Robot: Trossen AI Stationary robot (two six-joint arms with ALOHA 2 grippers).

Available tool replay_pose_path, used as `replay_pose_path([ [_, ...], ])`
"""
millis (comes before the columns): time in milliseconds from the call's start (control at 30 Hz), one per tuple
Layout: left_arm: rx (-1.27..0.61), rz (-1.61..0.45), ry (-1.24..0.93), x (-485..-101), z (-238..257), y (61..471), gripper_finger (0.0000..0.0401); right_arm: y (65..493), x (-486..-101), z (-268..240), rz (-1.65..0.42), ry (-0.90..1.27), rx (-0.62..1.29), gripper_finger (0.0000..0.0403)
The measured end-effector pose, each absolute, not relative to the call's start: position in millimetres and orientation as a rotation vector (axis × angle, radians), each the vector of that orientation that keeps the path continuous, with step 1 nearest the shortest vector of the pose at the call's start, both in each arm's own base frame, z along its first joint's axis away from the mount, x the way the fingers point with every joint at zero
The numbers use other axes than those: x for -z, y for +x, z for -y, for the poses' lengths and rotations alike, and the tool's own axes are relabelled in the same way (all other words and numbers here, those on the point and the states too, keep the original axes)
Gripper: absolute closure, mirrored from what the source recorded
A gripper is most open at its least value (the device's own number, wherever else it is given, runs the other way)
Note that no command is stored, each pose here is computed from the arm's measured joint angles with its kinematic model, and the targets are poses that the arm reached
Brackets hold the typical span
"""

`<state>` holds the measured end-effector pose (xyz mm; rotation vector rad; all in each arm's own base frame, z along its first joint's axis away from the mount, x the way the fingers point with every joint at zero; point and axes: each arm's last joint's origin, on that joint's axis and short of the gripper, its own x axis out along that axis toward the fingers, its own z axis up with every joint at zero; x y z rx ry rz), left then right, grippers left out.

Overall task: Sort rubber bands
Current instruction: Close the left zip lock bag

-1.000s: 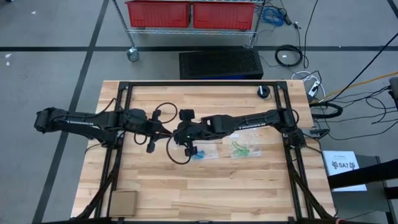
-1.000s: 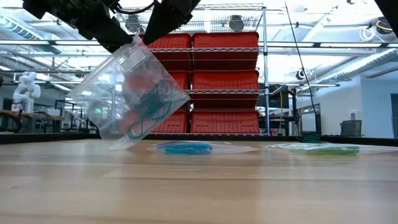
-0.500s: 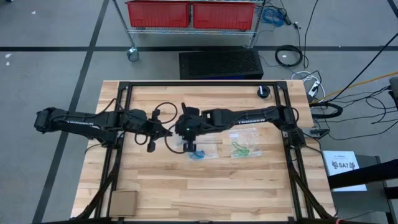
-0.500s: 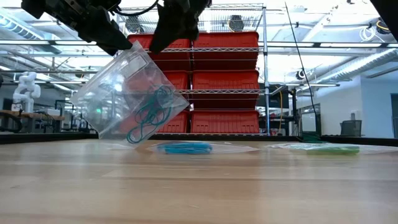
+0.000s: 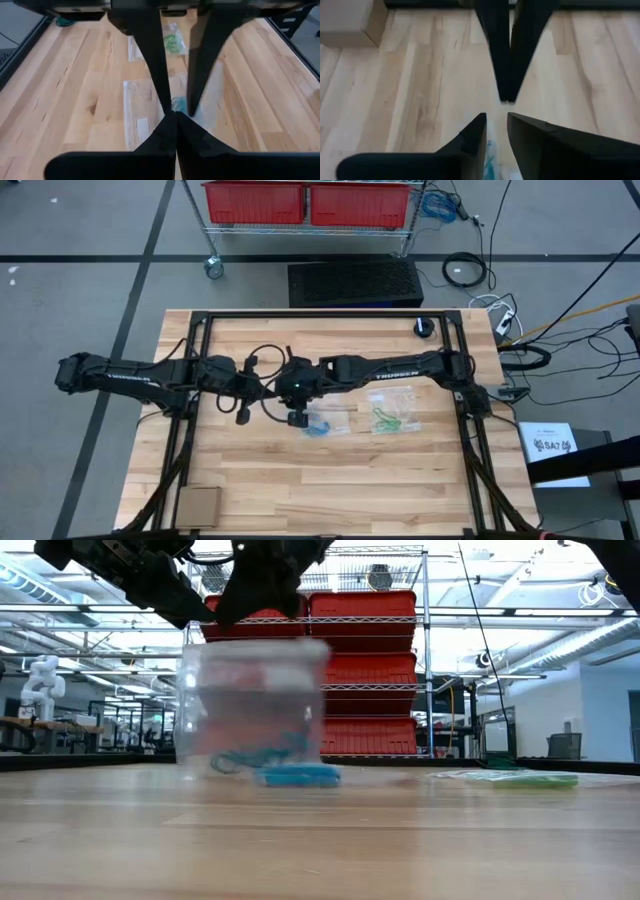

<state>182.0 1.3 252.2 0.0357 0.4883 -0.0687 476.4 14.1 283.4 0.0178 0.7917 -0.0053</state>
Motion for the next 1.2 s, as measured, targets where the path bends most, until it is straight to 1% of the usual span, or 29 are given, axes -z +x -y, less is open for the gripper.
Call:
replay_pose_path([
  [167, 0.070, -0.507, 0.035, -251, -1, 181, 0.0398, 470, -281, -14, -0.858, -0.001, 0.036, 0.0347],
  [267, 0.071, -0.535, 0.033, -248, -1, 180, 0.0398, 454, -281, -14, -1.004, 0.013, 0.049, 0.0338],
  [333, 0.072, -0.556, 0.031, -247, -1, 179, 0.0397, 441, -275, -19, -1.139, 0.021, 0.056, 0.0331],
  [400, 0.072, -0.562, 0.031, -246, -1, 178, 0.0397, 433, -256, -31, -1.233, 0.023, 0.014, 0.0325],
  [500, 0.072, -0.553, 0.032, -245, -1, 179, 0.0398, 421, -212, -55, -1.326, 0.113, -0.125, 0.0324],
  [600, 0.071, -0.562, 0.029, -240, -1, 178, 0.0399, 407, -173, -77, -1.332, 0.242, -0.224, 0.0324],
  [700, 0.066, -0.577, 0.006, -236, -1, 177, 0.0399, 396, -146, -99, -1.289, 0.273, -0.247, 0.0323],
  [800, 0.073, -0.571, 0.008, -236, 0, 178, 0.0399, 388, -140, -120, -1.222, 0.146, -0.212, 0.0323],
  [967, 0.094, -0.554, 0.042, -237, 3, 179, 0.0399, 378, -136, -146, -1.127, -0.140, -0.020, 0.0323],
  [1067, 0.088, -0.556, 0.043, -237, 3, 179, 0.0400, 374, -134, -152, -1.090, -0.237, 0.069, 0.0323],
  [1200, 0.085, -0.557, 0.044, -237, 3, 178, 0.0400, 371, -134, -153, -1.081, -0.278, 0.143, 0.0323],
])
